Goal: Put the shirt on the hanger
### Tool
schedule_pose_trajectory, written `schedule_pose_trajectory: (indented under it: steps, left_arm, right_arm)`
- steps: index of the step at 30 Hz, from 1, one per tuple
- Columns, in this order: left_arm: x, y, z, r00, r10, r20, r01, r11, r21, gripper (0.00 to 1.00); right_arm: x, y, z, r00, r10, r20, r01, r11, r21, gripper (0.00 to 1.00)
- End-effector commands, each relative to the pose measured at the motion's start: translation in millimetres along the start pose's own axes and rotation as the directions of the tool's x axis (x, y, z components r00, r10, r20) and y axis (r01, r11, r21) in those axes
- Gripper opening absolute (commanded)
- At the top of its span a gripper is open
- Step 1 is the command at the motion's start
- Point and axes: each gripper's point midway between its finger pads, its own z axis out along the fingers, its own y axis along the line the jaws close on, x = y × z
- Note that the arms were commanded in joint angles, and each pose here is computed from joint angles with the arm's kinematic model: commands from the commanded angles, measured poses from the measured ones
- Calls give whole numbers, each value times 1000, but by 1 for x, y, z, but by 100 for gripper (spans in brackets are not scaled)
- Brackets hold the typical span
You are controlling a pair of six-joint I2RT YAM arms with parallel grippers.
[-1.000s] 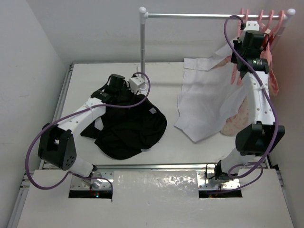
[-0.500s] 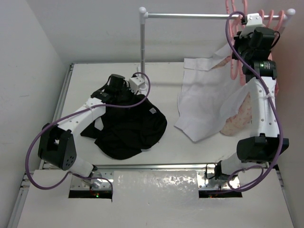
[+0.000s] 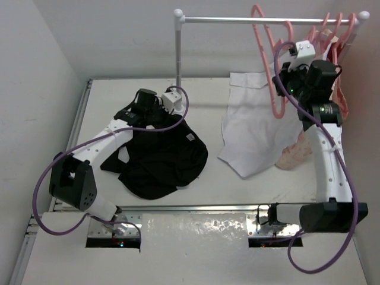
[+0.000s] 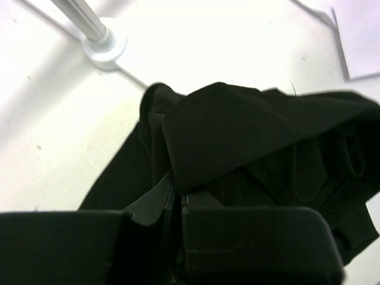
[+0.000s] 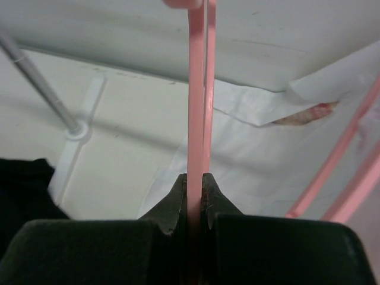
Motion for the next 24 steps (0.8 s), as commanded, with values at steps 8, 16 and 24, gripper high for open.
schedule_pose_trajectory:
  steps: [8,16,24]
  left_arm:
    - [-38,20,14,998,-10,69,14,998,-61,0]
    - [-58,55,32,998,-38,49,46,984,-174,0]
    - [-65,73,48,996,-79,35,85,974,-212,0]
  right_arm:
    - [31,114,-31,999,-32,-1,31,960,-277,0]
    - [111,182,-70,988,14,-151,-87,868,-490,0]
    - [145,204,-111,967,1,-254,-158,785,-600,0]
